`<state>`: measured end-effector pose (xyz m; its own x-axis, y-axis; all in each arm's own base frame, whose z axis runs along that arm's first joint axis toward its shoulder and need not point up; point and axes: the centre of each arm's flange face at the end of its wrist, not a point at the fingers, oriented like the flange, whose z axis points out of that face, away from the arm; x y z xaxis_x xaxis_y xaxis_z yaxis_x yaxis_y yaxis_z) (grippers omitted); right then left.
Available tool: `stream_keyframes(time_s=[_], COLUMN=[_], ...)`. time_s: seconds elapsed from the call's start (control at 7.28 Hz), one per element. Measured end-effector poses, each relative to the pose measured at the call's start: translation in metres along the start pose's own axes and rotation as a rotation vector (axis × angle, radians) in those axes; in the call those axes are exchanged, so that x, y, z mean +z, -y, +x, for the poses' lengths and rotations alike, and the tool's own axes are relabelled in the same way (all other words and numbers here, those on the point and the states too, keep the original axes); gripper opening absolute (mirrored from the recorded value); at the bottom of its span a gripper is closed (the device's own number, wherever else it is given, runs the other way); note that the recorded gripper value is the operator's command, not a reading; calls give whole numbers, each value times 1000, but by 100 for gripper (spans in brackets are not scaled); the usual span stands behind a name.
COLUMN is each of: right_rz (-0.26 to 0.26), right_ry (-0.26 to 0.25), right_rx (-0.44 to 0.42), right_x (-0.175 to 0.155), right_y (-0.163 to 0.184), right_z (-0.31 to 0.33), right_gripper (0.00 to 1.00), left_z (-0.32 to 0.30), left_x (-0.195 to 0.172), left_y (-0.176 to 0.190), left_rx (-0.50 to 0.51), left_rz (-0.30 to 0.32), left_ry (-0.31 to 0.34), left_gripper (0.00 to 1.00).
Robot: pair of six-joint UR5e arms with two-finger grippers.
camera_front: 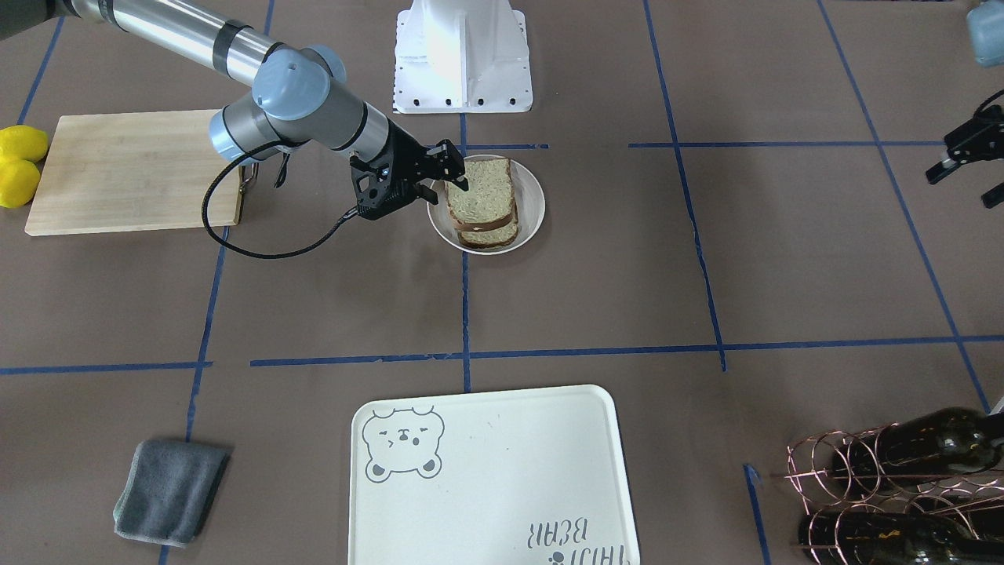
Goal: Make sandwich and place on tray
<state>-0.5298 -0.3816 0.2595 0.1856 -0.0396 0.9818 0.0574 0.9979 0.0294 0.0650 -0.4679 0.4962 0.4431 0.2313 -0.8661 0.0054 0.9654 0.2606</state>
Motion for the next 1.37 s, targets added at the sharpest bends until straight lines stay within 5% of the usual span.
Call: stream_keyframes(time_s=[0.27,0.82,1.1,1.37], right_rz=[32,161,181,187], right_ry=[11,-89,-173,-202], right_rx=[17,140,81,61], right_x=[-68,-239,-276,-291], right_y=[22,63,51,46], right_z=[28,177,247,270], right_gripper=[100,100,100,100], left_z=[100,304,362,387], left_x=[69,216,277,317], left_y=[19,-6,-34,-51], left_rx=[-163,-357,-395,-395], left_rz=[-50,-131,-151,-170], left_ry=[-103,-129,-78,-41], left_gripper=[100,83,75,61])
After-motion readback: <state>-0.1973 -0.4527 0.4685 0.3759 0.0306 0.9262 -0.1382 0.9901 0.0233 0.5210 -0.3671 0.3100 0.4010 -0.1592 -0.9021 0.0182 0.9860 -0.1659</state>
